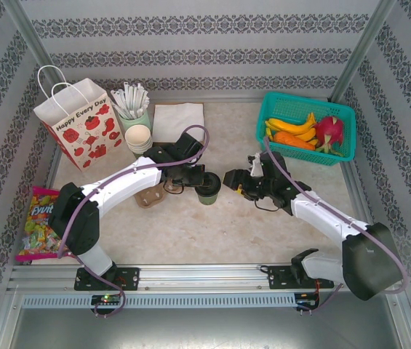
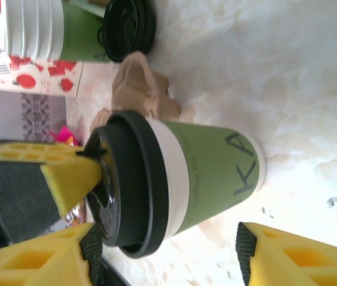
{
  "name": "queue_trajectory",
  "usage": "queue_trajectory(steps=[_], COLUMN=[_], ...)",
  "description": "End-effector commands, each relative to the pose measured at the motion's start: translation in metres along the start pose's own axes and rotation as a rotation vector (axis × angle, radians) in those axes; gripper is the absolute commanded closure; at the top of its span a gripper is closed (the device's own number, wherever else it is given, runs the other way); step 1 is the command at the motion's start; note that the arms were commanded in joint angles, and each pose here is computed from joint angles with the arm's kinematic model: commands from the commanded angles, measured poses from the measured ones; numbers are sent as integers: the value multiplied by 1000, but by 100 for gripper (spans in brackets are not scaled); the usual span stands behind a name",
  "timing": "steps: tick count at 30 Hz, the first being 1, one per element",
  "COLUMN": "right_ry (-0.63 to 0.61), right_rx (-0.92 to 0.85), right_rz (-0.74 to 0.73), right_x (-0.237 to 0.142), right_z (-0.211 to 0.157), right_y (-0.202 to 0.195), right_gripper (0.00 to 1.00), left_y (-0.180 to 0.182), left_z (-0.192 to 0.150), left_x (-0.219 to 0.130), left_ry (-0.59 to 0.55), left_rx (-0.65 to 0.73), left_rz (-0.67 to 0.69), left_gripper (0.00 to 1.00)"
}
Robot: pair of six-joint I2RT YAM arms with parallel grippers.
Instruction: Pack the takeout coffee
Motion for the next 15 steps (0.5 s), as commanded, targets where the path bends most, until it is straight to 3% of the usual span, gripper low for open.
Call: queue_trajectory(steps=[1,9,15], right_ry=[45,77,90], right_rx=[-26,-33,-29], right_rz=[36,46,38], right_x=[4,14,19], right_z=[-2,-3,-3], right_y=[6,8,6], right_gripper=[42,57,58], left_y=[12,13,12], left_z=[-26,-29,-28], left_x=[23,25,26], left_ry=[112,116,113], left_rx=[-13,-27,-33], left_rz=[57,52,47], left_gripper=[100,100,100])
Point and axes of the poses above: each hand's point on the last joint's axis, 136 mm out from that joint toward the fingers, its own x axis out along the fingers, its own y axis along the line the jaws close on, z = x × y, the point moved 3 cm from there along -x, back along the fingers, and after that the axes turned 11 degrees about x, right-handed, at the moved point
